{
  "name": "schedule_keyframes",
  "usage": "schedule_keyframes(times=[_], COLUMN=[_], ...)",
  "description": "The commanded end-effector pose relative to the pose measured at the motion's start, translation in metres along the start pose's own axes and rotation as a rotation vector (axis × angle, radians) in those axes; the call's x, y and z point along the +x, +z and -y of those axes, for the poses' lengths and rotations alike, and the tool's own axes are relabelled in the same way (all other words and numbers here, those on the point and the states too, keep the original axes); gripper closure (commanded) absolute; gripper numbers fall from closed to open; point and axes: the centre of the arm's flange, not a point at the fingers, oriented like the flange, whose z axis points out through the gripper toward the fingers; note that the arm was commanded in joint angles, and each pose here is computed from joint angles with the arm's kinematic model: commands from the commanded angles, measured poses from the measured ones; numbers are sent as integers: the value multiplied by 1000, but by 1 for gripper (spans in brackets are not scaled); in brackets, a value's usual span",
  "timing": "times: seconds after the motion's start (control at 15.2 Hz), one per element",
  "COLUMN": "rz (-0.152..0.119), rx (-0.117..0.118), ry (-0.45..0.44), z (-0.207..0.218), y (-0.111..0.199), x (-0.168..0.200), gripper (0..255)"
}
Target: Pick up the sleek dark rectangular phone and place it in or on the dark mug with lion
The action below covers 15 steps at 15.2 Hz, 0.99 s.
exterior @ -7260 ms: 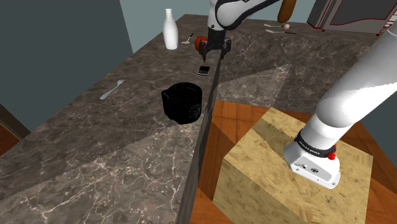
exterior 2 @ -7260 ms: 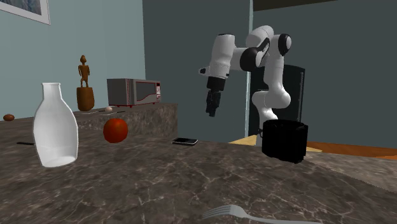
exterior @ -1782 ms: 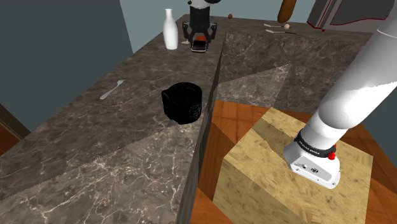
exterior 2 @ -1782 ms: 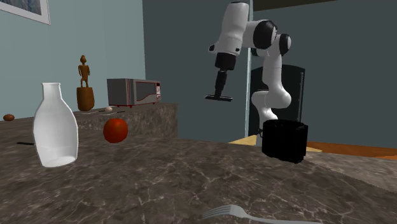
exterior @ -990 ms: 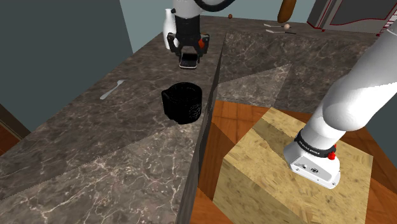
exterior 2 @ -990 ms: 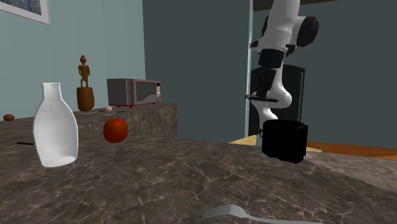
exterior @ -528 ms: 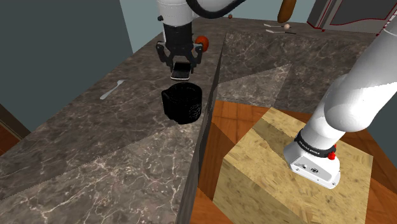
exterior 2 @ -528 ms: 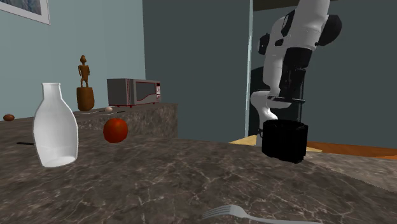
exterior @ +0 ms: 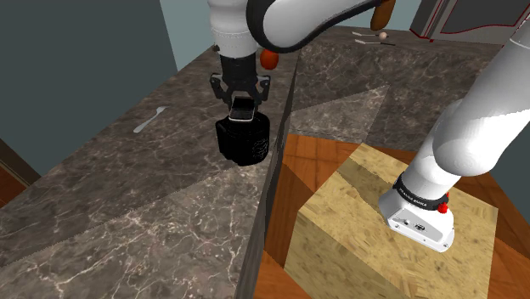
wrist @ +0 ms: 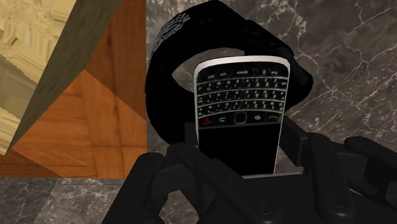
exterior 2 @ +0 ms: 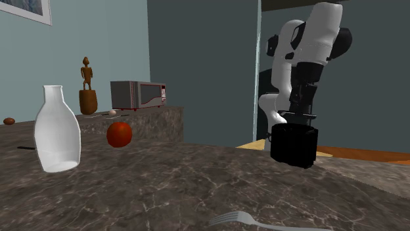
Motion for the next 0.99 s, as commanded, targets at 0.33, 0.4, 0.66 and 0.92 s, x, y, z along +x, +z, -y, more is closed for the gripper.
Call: schedule_keyframes(times=[0.33,0.4,0.66,0.92], rz=[0,0,0,0], rx=[0,0,0,0], ry=[0,0,0,0], z=[0,0,0,-1], y=[33,33,33,33], x=[-7,-7,-7,-6], gripper=[255,255,255,0])
